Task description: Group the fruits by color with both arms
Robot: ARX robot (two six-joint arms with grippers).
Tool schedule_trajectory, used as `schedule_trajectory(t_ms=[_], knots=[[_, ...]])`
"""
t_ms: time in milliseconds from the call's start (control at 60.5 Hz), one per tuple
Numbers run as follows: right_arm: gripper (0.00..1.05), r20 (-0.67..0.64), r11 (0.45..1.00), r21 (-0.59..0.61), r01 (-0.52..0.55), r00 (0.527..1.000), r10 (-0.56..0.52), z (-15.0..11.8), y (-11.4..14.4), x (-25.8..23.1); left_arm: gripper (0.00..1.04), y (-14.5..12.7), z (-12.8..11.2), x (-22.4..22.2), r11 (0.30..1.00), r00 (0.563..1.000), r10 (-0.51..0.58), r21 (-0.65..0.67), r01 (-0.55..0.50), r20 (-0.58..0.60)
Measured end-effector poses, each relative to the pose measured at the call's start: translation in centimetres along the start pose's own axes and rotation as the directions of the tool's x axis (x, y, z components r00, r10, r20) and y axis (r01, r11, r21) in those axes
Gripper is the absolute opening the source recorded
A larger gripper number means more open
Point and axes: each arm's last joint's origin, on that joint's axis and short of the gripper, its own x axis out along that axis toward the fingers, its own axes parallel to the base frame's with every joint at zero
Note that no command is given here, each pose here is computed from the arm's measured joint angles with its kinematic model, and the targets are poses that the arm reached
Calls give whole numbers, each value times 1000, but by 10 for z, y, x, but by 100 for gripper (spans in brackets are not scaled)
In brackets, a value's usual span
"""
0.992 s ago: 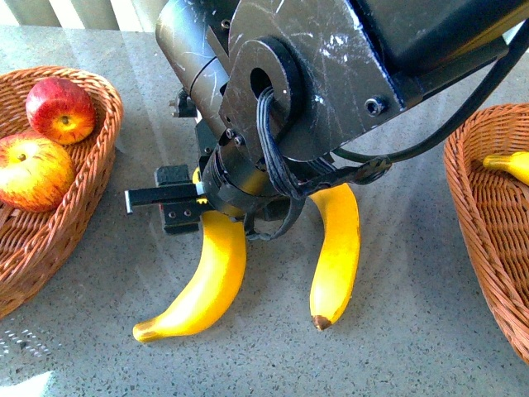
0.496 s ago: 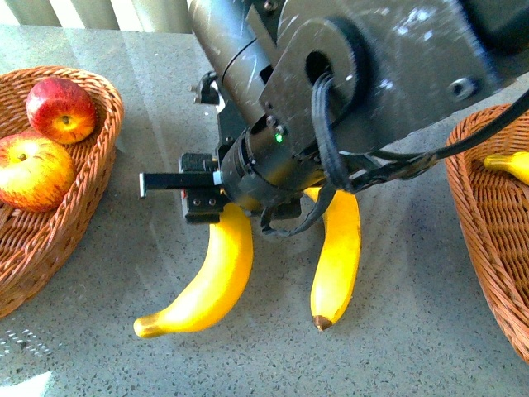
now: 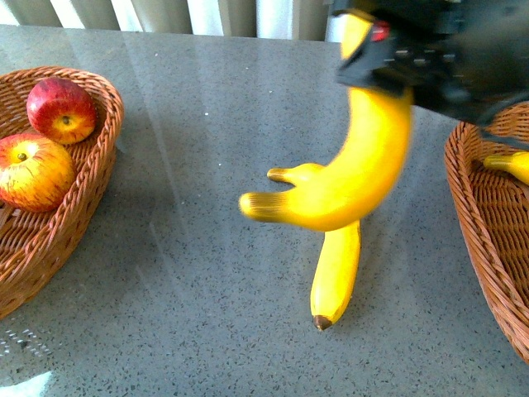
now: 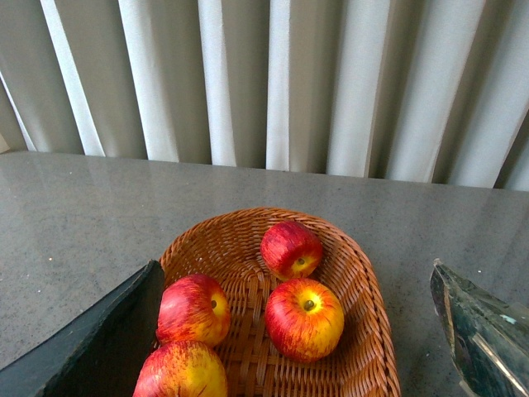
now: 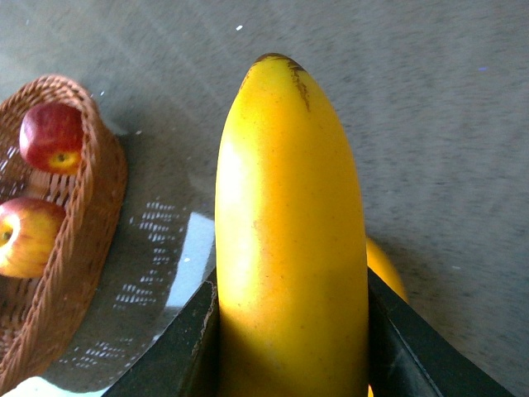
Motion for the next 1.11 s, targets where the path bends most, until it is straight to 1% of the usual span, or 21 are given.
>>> schedule_trajectory(t_ms=[17, 83, 215, 347, 479, 678, 761, 810, 942, 1009, 1075, 1108], knots=[[36, 1, 1000, 6, 7, 1000, -7, 0, -4, -2, 96, 0, 0, 0, 1000, 1000, 0, 0, 0, 0], [36, 5, 996, 53, 75, 997, -76, -5, -41, -15, 96, 0, 0, 0, 1000, 1000, 0, 0, 0, 0], [36, 1, 985, 77, 158, 987, -158, -8, -84, -26, 96, 0, 0, 0, 1000, 1000, 0, 0, 0, 0], [36, -19, 972, 81, 220, 976, -219, -10, -118, -31, 96, 0, 0, 0, 1000, 1000, 0, 0, 0, 0], [36, -47, 967, 77, 243, 970, -240, -14, -138, -32, 96, 0, 0, 0, 1000, 1000, 0, 0, 0, 0], [36, -88, 966, 43, 254, 964, -250, -19, -152, -27, 96, 0, 0, 0, 1000, 1000, 0, 0, 0, 0], [37, -107, 961, 15, 276, 956, -273, -21, -156, -23, 96, 0, 0, 0, 1000, 1000, 0, 0, 0, 0], [47, -110, 958, -3, 286, 952, -285, -22, -157, -22, 96, 0, 0, 0, 1000, 1000, 0, 0, 0, 0], [68, -95, 957, -13, 289, 953, -289, -18, -156, -23, 96, 0, 0, 0, 1000, 1000, 0, 0, 0, 0], [77, -85, 959, -20, 283, 955, -284, -17, -153, -23, 96, 0, 0, 0, 1000, 1000, 0, 0, 0, 0], [94, -60, 966, -43, 254, 965, -256, -12, -140, -24, 96, 0, 0, 0, 1000, 1000, 0, 0, 0, 0], [97, -53, 971, -53, 234, 970, -237, -11, -132, -24, 96, 0, 0, 0, 1000, 1000, 0, 0, 0, 0]])
